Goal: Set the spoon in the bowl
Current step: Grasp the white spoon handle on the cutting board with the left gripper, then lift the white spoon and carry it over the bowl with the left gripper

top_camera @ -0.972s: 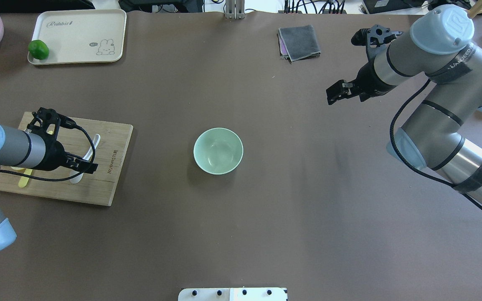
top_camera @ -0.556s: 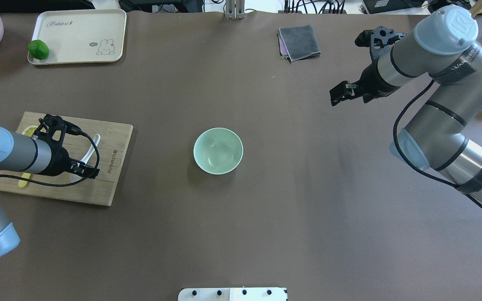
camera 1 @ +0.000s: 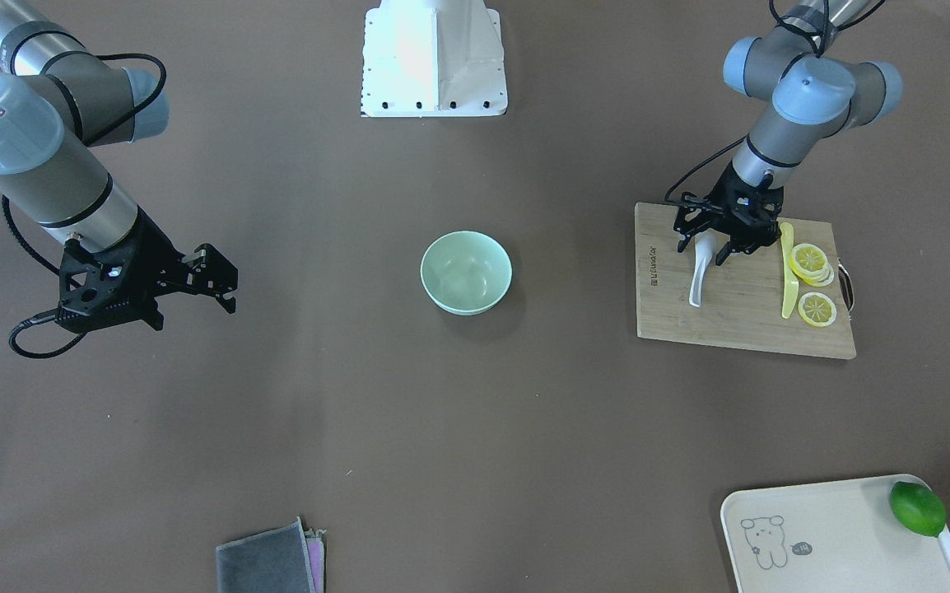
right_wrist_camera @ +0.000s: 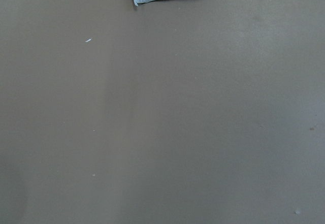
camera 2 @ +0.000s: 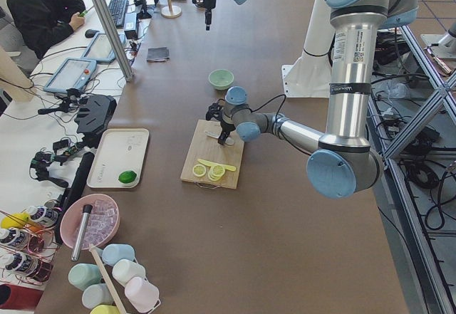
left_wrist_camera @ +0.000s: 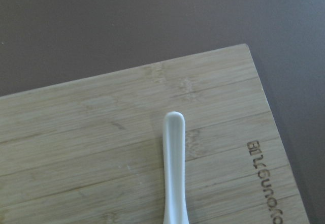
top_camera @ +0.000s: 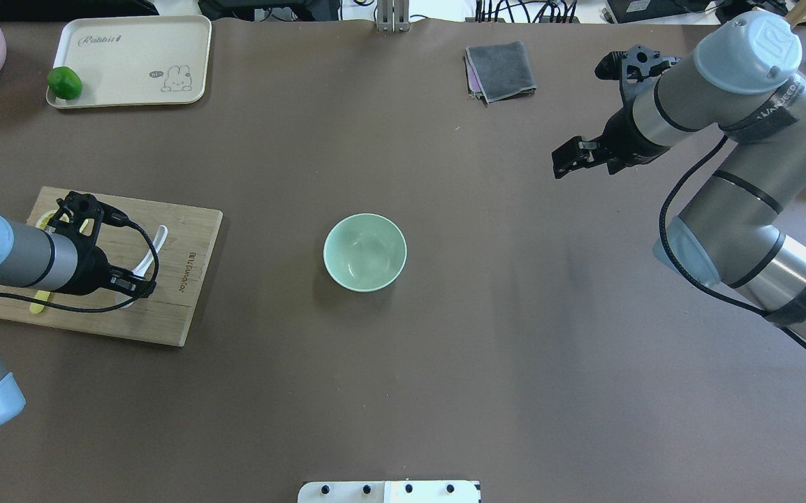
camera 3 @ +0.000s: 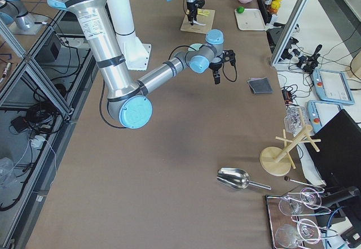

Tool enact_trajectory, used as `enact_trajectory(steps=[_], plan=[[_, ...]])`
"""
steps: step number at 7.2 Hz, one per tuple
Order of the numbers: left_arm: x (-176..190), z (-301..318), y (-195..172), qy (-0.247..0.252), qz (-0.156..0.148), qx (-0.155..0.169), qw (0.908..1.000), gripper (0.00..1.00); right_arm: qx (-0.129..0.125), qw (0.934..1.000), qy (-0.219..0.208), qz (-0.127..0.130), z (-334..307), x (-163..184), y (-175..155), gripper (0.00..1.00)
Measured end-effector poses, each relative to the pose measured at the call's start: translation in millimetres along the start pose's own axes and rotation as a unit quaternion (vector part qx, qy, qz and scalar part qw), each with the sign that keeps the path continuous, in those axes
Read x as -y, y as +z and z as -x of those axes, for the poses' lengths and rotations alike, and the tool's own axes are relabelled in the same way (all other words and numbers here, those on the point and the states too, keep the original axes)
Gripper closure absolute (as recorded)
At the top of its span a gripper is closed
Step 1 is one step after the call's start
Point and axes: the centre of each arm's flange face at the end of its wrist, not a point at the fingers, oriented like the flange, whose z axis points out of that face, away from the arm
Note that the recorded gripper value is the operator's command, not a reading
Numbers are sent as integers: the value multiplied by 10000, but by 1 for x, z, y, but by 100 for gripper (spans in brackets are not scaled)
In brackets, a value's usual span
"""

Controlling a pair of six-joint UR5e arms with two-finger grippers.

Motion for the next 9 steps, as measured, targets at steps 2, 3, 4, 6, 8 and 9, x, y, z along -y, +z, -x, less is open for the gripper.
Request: enact_trajectory(steps=[2,3,4,6,8,9], plan=[[2,-7,-5,-4,-47,-62,10000,100,-42,10000,45,78,3,0,1,0],[6,-11,-11,-4,-102,-99,9999,100,-56,9999,58,97,4,-1,0,0],[16,-15,-20,-14,-186,-167,9997,100,-76,9999,72,118,4,-1,0,0],[58,-31,-47,-91,-406,-469,9980,100,-116,9997,95,176,3,-1,1,0],[129,-97,-78,-519,-692,-871,9924,100,-148,9996,80,205,-5,1,-1,0],[162,-138,-91,-869,-764,-1065,9876,100,-258,9994,44,210,-20,9,-9,0]])
